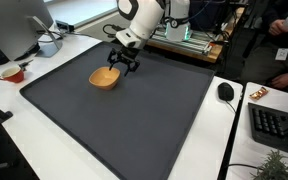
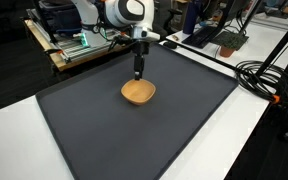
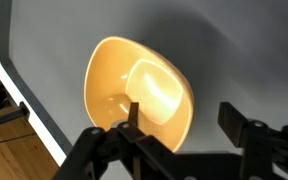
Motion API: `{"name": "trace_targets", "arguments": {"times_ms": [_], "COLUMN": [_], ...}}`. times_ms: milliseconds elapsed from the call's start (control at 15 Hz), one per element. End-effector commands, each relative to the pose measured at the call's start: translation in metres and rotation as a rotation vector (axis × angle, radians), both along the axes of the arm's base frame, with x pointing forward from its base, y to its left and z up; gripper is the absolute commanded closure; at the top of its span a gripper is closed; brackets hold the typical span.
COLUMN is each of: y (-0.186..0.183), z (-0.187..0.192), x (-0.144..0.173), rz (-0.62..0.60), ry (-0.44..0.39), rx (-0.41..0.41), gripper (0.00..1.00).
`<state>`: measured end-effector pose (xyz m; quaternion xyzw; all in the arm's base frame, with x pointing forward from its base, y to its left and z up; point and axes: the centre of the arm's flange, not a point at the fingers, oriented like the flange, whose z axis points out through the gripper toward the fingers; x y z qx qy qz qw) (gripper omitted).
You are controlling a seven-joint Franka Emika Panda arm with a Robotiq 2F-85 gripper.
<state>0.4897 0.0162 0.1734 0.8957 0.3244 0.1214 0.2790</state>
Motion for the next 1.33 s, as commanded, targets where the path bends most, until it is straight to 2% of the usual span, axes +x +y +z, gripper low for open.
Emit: {"name": "trace_targets", "arguments": {"times_ms": [0,467,600,1267], "y": [-0.007,-0.002,0.001,0.001], "z": [-0.021,-0.020,-0.018,-0.017], "x": [0.010,0.006,0.004,0.002], "rz": [0.025,0.024,0.025,0.026], "ry": [0.002,0.004,0.003,0.004], "rx": [0.047,0.051,0.046,0.052], "gripper": [0.49,0.98,1.00,0.99]}}
